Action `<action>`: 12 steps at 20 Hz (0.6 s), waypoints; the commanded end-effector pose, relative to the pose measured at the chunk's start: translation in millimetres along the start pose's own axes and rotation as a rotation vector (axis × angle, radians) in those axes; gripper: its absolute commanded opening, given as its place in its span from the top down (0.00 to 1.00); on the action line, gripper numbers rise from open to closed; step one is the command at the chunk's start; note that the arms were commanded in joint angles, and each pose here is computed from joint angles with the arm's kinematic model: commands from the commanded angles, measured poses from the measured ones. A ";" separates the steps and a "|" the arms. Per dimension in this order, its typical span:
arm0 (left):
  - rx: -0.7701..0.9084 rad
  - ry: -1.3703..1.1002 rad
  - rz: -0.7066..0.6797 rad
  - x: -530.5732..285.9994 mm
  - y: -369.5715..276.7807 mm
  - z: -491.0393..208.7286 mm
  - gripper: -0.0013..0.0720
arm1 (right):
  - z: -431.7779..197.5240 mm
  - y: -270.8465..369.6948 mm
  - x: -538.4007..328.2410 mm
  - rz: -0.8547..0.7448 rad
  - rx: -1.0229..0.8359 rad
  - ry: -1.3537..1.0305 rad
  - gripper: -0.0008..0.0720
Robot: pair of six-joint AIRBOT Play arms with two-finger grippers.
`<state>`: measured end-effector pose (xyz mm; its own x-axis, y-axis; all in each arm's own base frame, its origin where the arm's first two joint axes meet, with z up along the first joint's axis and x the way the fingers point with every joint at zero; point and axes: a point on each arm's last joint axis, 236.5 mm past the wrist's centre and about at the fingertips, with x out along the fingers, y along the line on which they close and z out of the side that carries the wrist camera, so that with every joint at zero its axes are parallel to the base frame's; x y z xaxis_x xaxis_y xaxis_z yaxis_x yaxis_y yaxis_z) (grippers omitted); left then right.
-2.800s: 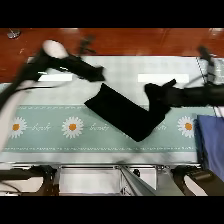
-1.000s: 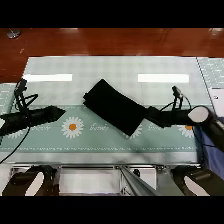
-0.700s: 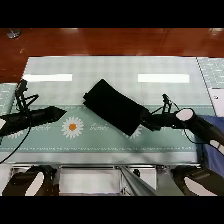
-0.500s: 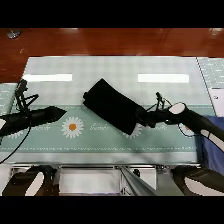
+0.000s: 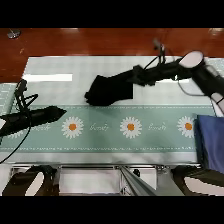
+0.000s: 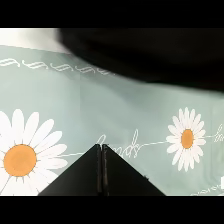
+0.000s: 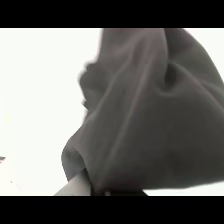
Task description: Fold the shirts.
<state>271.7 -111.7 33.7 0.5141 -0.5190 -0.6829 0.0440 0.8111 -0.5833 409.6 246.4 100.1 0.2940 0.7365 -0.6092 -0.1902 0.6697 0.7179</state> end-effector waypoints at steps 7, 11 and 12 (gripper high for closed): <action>0.000 0.002 0.000 0.0 0.1 -0.7 0.92 | 60.1 -27.2 -210.7 -0.305 -0.007 -0.131 0.96; 0.000 0.001 0.000 0.0 0.2 -0.3 0.92 | 29.2 -85.1 -301.6 -0.463 0.185 -0.186 0.96; 0.000 0.001 0.001 0.0 0.3 -0.3 0.92 | 15.0 -102.2 -323.1 -0.528 0.240 -0.185 0.96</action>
<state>271.0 -112.0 33.5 0.5115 -0.5203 -0.6838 0.0443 0.8107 -0.5837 394.5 5.7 232.0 0.5002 0.3997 -0.7681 0.0480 0.8729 0.4855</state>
